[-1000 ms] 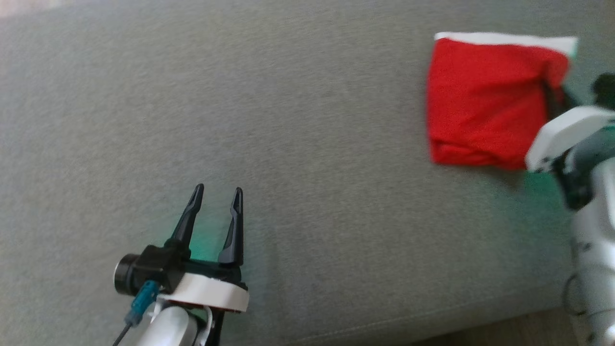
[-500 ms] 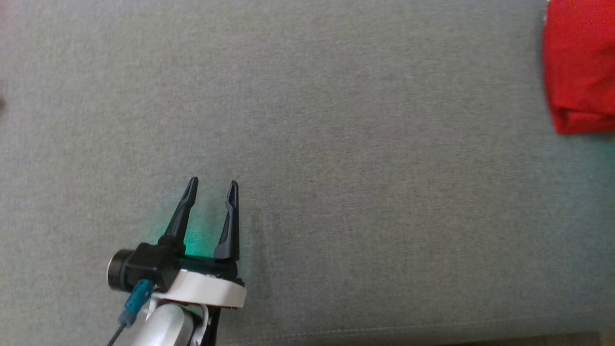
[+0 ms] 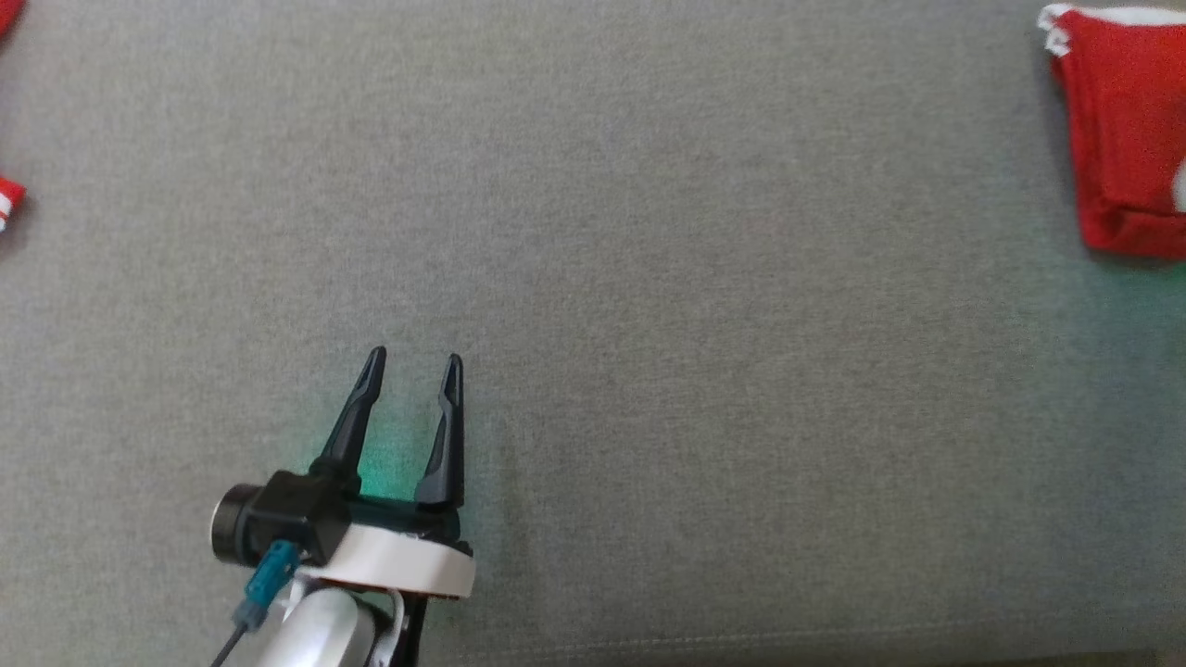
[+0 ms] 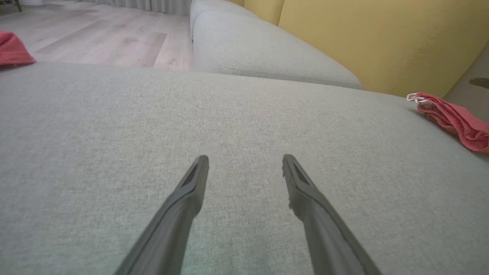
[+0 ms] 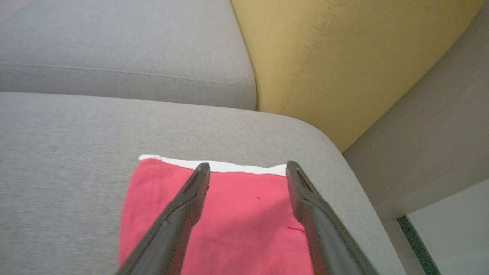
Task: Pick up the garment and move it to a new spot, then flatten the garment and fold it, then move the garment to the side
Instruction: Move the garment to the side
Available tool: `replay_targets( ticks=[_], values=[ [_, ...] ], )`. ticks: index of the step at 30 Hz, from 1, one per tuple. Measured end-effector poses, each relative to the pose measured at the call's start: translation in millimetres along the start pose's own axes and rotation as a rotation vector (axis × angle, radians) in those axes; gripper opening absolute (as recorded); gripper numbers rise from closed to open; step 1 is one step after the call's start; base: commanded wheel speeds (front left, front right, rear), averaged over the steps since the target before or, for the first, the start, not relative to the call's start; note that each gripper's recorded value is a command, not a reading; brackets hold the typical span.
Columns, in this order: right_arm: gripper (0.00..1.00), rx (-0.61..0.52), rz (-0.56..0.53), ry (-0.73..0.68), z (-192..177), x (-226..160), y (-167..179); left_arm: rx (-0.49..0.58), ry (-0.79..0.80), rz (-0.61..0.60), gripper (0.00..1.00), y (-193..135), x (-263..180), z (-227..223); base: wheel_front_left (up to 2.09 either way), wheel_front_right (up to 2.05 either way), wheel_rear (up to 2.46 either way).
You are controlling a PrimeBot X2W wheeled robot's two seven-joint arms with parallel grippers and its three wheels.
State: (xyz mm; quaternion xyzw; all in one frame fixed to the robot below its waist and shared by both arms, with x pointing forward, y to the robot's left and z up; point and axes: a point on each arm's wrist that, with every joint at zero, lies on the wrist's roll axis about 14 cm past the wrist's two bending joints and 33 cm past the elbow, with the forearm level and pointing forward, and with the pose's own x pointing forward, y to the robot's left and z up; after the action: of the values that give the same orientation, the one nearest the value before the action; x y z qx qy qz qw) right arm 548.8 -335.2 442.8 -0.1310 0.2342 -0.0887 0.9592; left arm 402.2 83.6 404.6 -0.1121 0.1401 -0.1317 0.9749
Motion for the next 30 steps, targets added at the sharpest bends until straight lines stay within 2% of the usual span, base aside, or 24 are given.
replay_targets(
  ticks=[9, 12, 22, 30],
  values=[
    [1.00, 0.083, 0.144, -0.240, 68, -41, 60, -0.002, -0.084, 0.002, 1.00, -5, -12, 29, 0.00, 0.00, 0.00],
    [1.00, 0.108, 0.181, -0.295, 75, -62, 75, -0.008, -0.103, 0.034, 1.00, 1, -23, 34, 0.00, 0.00, 0.00],
    [1.00, 0.177, 0.274, -0.375, 39, -141, 118, -0.029, -0.109, 0.134, 1.00, 18, -79, 25, 0.00, 0.00, 0.00],
    [1.00, 0.240, 0.357, -0.359, -10, -196, 150, -0.046, -0.133, 0.187, 1.00, 26, -113, 19, 0.00, 0.00, 0.00]
  ],
)
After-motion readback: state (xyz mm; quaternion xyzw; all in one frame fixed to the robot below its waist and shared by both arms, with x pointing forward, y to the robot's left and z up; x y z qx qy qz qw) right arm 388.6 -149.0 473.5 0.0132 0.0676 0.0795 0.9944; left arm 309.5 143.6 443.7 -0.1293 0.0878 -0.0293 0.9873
